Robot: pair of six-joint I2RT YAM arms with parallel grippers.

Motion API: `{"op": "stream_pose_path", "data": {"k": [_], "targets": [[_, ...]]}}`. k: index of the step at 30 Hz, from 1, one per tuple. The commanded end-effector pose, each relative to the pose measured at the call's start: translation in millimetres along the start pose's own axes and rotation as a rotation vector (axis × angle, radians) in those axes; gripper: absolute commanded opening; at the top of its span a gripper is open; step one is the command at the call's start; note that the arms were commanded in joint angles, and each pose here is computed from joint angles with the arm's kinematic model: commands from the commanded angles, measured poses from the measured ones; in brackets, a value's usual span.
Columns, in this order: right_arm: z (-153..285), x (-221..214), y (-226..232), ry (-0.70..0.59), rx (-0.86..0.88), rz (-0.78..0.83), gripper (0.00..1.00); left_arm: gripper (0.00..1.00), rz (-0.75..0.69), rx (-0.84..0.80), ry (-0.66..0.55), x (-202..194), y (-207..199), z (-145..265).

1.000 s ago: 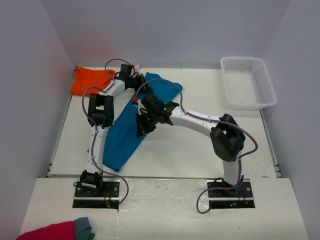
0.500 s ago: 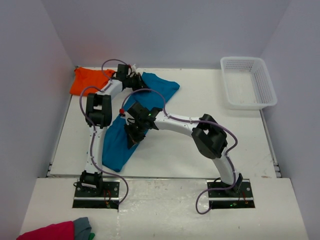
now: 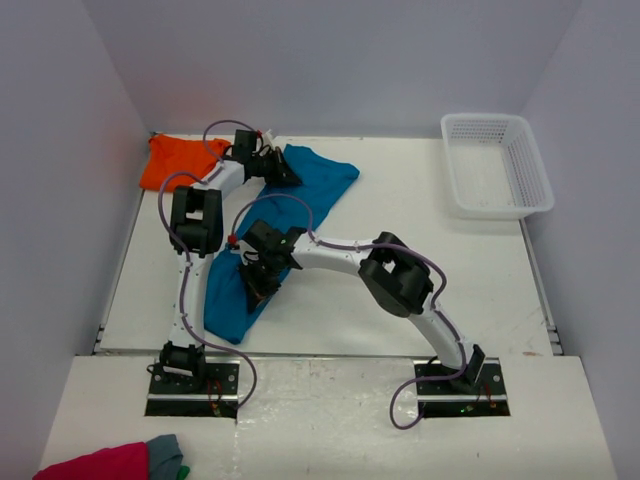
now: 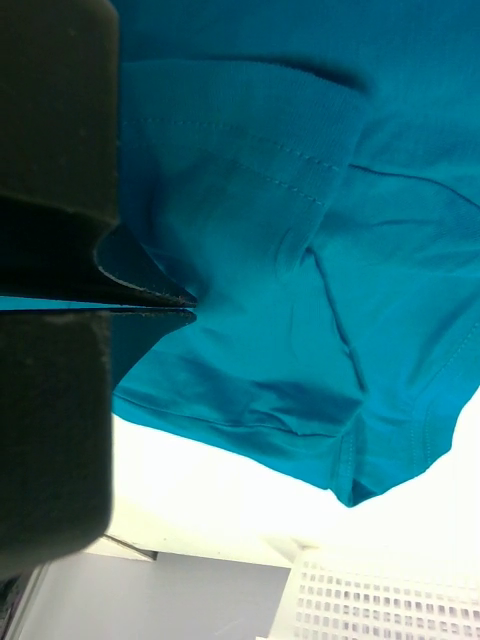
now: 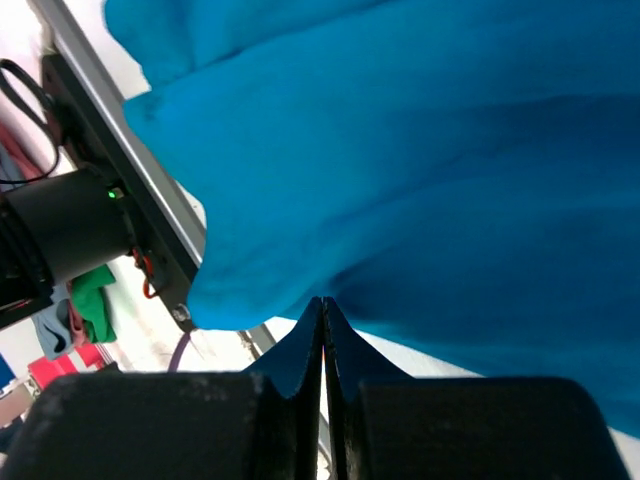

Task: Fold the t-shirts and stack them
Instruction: Rotate the tshirt 90 degrees

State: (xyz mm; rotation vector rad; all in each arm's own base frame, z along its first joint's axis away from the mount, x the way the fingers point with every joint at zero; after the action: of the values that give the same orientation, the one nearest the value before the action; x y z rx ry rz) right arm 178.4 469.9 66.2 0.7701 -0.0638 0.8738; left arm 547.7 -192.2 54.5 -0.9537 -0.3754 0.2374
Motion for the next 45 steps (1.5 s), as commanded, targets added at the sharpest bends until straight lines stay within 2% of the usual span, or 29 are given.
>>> {"op": "stream_pose_path", "data": {"k": [1, 9, 21, 36, 45], "targets": [[-4.8, 1.4, 7.5, -0.009, 0.043, 0.006, 0.0, 0.0, -0.041, -0.071, -0.026, 11.4, -29.2, 16.7], [-14.4, -31.1, -11.7, 0.012, -0.004, -0.069, 0.0, 0.0, -0.011, -0.09, -0.002, 4.7, -13.6, 4.5], [-5.6, -99.5, -48.4, 0.035, -0.227, -0.271, 0.0, 0.0, 0.03, -0.074, 0.047, -12.6, 14.3, -14.0], [20.0, -194.2, -86.3, 0.039, -0.385, -0.502, 0.0, 0.0, 0.031, -0.102, 0.113, -44.3, 10.7, -55.1], [45.4, -222.6, -104.0, 0.004, -0.475, -0.635, 0.0, 0.0, 0.028, -0.161, 0.113, -42.5, -4.3, -72.6]]}}
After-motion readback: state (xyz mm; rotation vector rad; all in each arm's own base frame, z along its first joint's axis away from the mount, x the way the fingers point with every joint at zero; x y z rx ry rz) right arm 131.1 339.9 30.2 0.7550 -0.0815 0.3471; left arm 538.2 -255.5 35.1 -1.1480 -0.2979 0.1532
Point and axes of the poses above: each gripper's point midway between its finger pads, its own z axis back along the fingers, its own y axis along the line the jaws close on, x = y × z, the point moved 4 cm from there along z, back along the fingers, and after that the axes turned 12 degrees about z, right-handed, at the moved point
